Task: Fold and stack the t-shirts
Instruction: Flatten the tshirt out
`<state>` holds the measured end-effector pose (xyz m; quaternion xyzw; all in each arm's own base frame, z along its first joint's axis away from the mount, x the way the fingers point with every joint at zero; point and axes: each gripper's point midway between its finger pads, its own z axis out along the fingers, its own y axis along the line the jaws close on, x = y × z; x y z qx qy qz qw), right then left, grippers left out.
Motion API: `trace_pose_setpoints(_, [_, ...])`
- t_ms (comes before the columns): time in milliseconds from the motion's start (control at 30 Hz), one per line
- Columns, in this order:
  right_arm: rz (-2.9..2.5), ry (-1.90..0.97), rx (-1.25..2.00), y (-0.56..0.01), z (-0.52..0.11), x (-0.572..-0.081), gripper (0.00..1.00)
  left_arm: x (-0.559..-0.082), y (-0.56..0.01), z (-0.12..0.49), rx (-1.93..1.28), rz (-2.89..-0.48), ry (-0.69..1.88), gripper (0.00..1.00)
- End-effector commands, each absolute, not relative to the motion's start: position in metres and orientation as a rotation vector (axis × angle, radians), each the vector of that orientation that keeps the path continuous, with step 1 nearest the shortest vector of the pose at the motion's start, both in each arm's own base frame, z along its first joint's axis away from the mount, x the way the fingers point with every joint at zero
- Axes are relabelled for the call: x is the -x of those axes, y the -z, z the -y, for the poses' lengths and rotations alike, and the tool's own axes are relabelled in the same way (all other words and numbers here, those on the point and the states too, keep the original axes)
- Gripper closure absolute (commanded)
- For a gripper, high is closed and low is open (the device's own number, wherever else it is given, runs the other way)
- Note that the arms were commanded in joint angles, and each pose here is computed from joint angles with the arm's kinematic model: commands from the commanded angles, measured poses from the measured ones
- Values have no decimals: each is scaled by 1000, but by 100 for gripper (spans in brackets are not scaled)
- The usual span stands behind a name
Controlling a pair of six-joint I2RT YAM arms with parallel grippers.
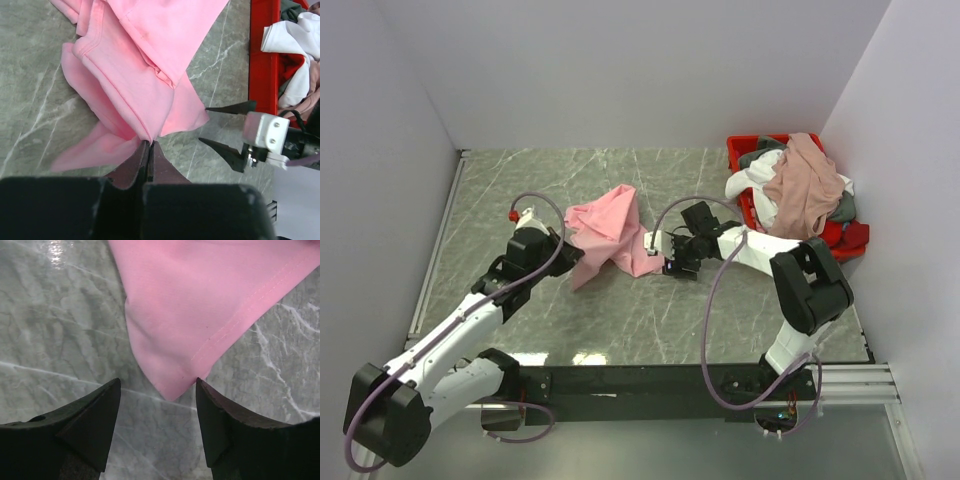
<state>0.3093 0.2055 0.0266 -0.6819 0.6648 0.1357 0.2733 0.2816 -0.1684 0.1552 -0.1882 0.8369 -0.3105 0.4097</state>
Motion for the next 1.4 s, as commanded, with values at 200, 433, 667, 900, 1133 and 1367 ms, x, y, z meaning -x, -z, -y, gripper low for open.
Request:
trace_pose_setpoints(200, [-1733,-297,1862,-29,-229,-333,61,-275,-178,167,441,-2058,815,100])
trace_pose_setpoints(433, [-1723,-375,1804,-63,-237,-321,100,-269,-200,154,444,-2008,771,100])
trace_pose_setpoints(667, [-1396,-348,1546,-286,-239,-291,100,-248,-316,117,430,-1720,748,100])
trace_pose_setpoints(900, [-1133,-279,1306,-464,-203,-226,100,-172,-477,85,275,-1293,884,100])
trace_pose_setpoints(1133, [-926,-350,1122,-568,-172,-152,100,-107,-563,80,134,-1070,1033,99])
trace_pose_setpoints(1367, [-1030,-383,1009,-549,-169,-173,100,-124,-531,76,243,-1132,1021,100])
